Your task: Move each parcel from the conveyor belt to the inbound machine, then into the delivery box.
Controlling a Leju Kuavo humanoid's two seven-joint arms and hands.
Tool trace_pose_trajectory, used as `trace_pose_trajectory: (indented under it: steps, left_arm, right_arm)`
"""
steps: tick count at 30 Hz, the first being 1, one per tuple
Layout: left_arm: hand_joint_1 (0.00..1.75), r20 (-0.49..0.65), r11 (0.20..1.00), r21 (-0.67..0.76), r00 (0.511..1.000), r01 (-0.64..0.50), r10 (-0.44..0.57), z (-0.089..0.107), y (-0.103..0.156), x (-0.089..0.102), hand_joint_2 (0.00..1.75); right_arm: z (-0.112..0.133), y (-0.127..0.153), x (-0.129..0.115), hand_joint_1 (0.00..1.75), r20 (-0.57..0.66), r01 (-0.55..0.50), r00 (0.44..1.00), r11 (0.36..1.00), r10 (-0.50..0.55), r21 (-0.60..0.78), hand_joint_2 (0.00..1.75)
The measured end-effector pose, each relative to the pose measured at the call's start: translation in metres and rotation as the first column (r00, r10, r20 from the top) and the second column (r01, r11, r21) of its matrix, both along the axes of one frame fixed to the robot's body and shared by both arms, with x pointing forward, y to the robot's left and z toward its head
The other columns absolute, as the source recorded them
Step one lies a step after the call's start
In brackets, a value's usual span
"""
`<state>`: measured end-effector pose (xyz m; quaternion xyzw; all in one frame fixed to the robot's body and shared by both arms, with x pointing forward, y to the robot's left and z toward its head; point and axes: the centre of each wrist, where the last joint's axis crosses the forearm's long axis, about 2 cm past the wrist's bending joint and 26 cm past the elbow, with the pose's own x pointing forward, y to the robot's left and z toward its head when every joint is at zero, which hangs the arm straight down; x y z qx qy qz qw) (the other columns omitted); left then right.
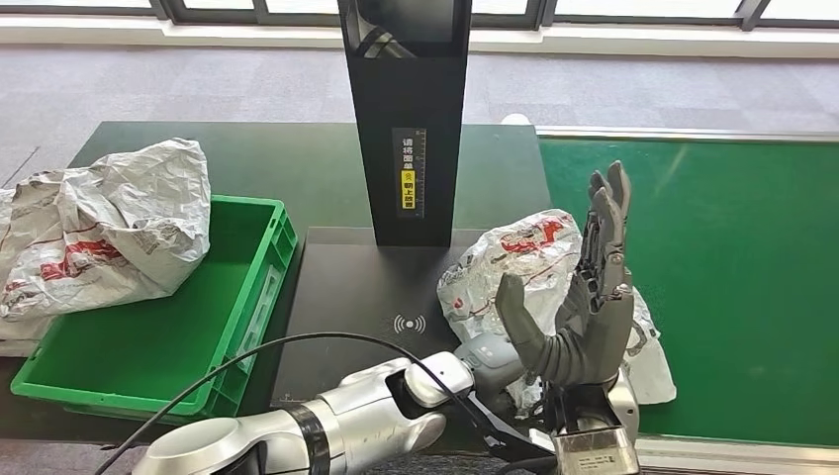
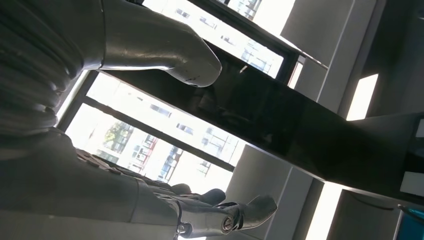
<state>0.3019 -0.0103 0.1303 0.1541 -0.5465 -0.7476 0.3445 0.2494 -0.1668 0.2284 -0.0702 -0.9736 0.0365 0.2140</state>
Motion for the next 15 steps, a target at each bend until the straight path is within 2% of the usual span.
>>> trace_pose_trajectory:
  steps: [9, 15]
  left_arm:
    - [1.75, 0.007, 1.0, -0.001, 1.0, -0.009, 0.009, -0.0014, 0.002, 0.0015, 1.75]
    - [1.75, 0.04, 0.995, -0.096, 0.999, -0.032, 0.036, 0.0003, 0.0025, 0.003, 1.75]
  right_arm:
    - [-0.001, -0.001, 0.0001, 0.0, -0.001, 0.0, 1.0, 1.0, 0.0, -0.006, 1.75]
    - [-0.0013, -0.0011, 0.0001, 0.0, -0.001, 0.002, 1.0, 1.0, -0.002, -0.01, 1.75]
